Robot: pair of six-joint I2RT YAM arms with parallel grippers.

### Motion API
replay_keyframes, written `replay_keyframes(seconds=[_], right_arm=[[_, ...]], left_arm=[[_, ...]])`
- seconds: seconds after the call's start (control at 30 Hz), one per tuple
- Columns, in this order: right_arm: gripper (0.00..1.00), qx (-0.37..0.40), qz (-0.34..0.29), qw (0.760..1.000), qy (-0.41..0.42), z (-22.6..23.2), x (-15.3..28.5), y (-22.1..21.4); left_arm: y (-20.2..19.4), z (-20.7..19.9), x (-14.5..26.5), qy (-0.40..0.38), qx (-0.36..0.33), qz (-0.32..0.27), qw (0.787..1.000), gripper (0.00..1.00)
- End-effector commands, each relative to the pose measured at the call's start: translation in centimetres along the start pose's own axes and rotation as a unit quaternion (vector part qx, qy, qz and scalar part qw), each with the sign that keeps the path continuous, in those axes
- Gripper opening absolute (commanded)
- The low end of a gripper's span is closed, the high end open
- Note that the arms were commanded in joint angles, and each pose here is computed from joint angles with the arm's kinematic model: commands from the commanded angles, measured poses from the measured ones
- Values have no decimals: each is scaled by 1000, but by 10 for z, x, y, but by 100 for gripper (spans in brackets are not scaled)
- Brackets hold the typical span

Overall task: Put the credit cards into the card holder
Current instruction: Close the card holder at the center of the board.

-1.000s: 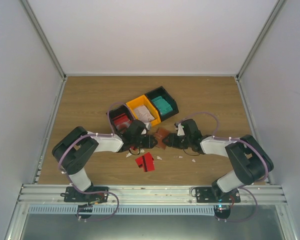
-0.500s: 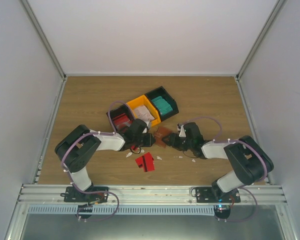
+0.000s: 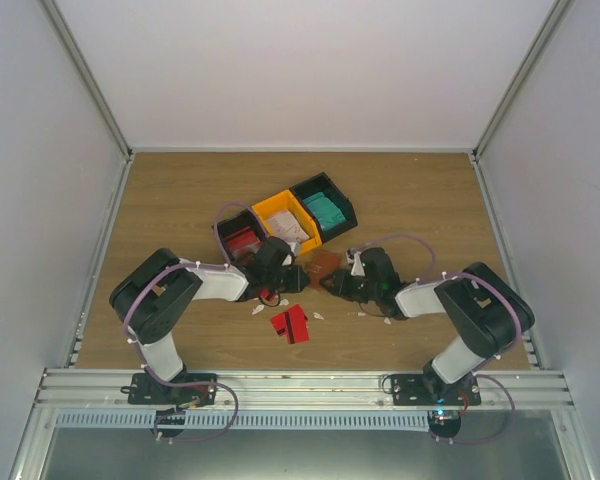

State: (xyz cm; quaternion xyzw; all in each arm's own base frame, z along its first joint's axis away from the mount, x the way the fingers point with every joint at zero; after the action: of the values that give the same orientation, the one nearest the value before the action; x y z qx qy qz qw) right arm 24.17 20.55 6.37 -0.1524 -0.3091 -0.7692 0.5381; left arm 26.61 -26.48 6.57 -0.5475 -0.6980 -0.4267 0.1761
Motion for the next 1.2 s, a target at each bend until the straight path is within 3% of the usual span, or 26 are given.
replay_keyframes(seconds=[0.0,0.13,0.23,0.4,0.57,0.7,0.87,0.93,1.1,1.17], right_arm=[[21,47,-31,998,23,23,-4,16],[2,64,-33,996,-51,20,2,26],[0,80,-35,989,-121,25,19,37],[0,82,-22,957,-278,20,66,37],[1,77,-27,905,-417,25,112,36],[0,73,-9,847,-526,19,135,26],[0,92,37,775,-624,8,139,8],[1,101,57,759,-641,7,129,1],[1,136,99,764,-623,15,77,-16],[10,149,110,785,-591,25,51,-20]], left_arm=[[-32,39,-5,68,17,51,996,15],[-18,16,9,13,-5,23,1000,26],[-3,-1,31,-3,-17,-18,1000,38],[22,-18,76,10,-30,-102,994,45],[39,-34,126,12,-45,-176,983,48],[47,-43,161,14,-59,-223,973,51],[45,-48,185,6,-67,-241,968,54],[43,-47,191,6,-68,-245,967,55],[42,-42,198,13,-68,-246,967,57],[41,-39,199,17,-67,-245,967,58]])
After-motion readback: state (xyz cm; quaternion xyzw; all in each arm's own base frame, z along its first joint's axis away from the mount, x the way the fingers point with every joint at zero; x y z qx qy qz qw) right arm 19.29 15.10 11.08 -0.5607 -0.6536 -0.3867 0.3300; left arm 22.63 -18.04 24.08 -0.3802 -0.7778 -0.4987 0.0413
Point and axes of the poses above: each gripper's point midway between its finger pads, its own x axis back along the fingers, its own z axis along the line the jaws close on, y = z × x, the point moved 6 cm from there along x, back along the fingers
